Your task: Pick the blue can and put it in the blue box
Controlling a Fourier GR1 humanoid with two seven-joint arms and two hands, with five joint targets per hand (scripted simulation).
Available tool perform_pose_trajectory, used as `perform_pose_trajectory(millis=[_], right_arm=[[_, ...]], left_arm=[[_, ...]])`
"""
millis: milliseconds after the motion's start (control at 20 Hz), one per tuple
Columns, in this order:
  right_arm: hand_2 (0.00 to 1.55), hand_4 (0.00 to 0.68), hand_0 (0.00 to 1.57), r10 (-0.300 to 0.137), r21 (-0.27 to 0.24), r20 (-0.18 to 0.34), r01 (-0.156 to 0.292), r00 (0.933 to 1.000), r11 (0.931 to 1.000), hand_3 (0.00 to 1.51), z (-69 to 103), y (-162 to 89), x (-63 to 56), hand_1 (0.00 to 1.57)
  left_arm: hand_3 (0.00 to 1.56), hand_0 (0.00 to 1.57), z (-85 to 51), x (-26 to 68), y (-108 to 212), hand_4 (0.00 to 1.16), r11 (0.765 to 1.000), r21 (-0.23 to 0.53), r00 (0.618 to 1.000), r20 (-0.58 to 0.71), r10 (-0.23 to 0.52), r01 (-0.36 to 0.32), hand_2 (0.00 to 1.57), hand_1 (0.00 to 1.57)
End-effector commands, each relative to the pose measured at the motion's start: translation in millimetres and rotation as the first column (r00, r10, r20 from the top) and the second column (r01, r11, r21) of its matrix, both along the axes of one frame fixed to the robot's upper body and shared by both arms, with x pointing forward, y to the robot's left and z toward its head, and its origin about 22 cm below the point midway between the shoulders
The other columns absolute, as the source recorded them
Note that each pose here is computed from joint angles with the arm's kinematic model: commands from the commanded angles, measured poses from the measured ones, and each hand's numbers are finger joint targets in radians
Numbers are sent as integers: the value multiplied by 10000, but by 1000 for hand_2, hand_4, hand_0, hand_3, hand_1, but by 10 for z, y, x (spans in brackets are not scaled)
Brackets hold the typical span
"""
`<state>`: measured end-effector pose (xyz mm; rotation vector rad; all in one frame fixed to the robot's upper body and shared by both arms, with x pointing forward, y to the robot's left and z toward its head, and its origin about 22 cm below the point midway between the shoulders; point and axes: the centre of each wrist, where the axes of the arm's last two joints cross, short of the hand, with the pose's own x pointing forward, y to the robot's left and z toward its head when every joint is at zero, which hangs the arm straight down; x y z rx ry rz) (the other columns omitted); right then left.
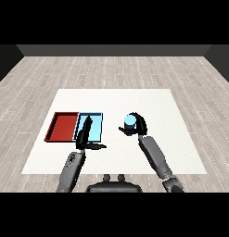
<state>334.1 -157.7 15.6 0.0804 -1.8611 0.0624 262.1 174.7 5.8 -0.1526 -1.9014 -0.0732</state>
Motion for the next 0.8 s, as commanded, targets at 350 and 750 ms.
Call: perform_pose_trajectory(millis=[350,750], right_arm=[[1469,568,1435,352,-150,372,-347,9987,9993,1387,96,359,-156,1435],[1464,550,1450,845,59,340,-847,9958,9964,1374,291,450,-158,1450]], left_arm=[[0,0,82,49,-398,0,9973,-425,9982,-57,-602,599,0,0],[0,0,-137,23,-691,0,9937,-25,9927,-453,-1121,1121,0,0]])
